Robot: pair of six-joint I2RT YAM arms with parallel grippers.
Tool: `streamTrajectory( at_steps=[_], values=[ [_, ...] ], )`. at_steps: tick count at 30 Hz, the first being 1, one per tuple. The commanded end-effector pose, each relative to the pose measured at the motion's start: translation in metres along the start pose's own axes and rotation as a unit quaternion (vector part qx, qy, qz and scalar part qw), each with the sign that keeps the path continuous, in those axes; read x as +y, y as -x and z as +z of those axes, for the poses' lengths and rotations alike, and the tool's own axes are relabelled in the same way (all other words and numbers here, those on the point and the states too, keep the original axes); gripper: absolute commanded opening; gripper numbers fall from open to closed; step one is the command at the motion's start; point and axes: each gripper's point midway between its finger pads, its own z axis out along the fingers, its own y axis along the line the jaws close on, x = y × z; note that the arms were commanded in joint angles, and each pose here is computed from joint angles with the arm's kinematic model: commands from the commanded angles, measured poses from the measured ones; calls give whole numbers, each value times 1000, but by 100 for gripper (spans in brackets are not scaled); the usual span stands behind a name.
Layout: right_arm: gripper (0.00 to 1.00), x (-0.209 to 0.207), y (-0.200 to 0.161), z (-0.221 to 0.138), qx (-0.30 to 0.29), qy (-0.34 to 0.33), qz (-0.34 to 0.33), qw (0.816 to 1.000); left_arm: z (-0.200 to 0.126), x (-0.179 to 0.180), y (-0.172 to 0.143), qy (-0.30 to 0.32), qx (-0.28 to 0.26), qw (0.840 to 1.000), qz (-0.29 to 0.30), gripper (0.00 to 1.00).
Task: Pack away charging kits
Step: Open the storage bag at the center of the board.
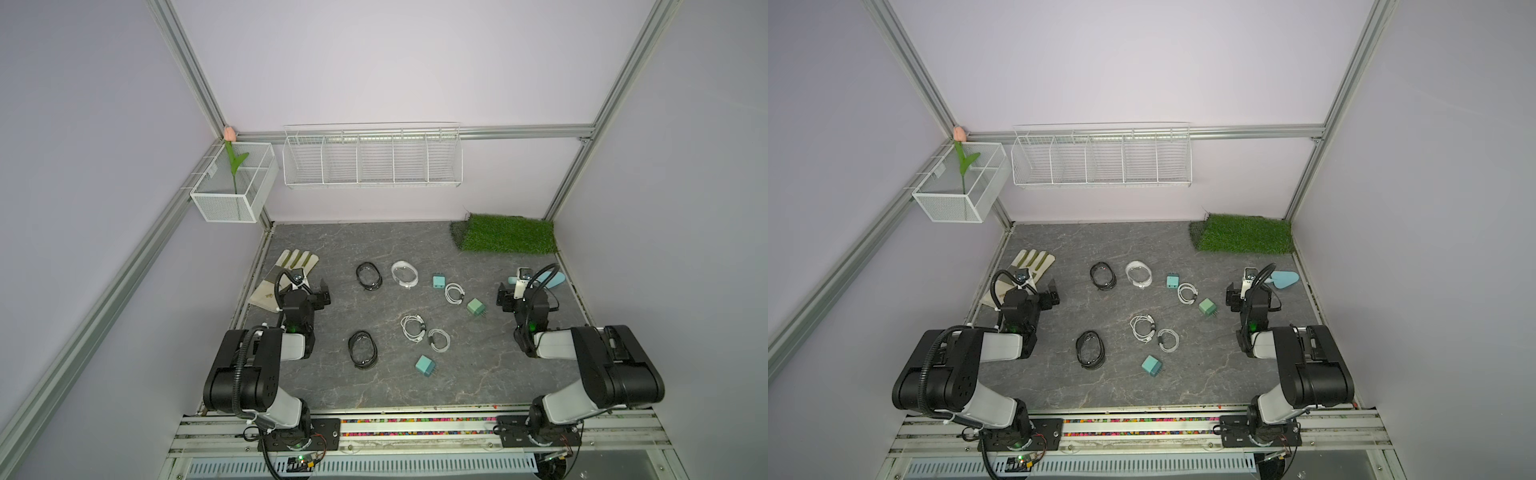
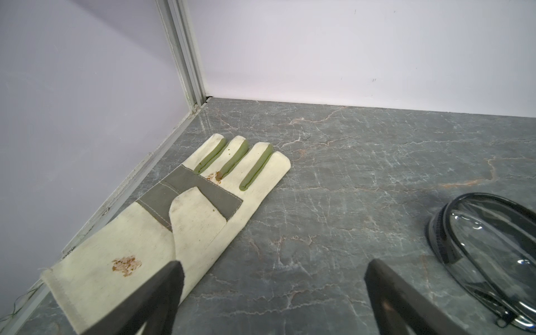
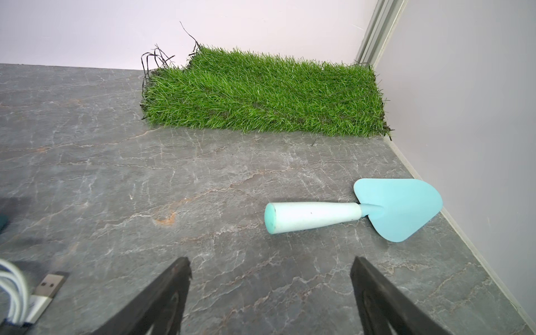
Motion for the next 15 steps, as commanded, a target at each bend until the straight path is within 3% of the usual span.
streamTrajectory(
  at_steps=[1, 10, 13, 15],
  values=[
    [89, -3, 5, 2, -10, -4, -1, 1000, 5, 2, 7, -1, -7, 1000, -4, 99],
    [89, -5, 8, 1, -16, -7, 2, 1000, -4, 4, 14, 4, -30, 1000, -7, 99],
    [89, -15, 32, -10, 1, -54, -8, 999, -43, 23, 41, 91, -92, 991, -19, 99],
    [89, -13, 63, -24, 25, -63, -3, 998, -69, 22, 61, 104, -116, 987, -34, 99]
  ],
)
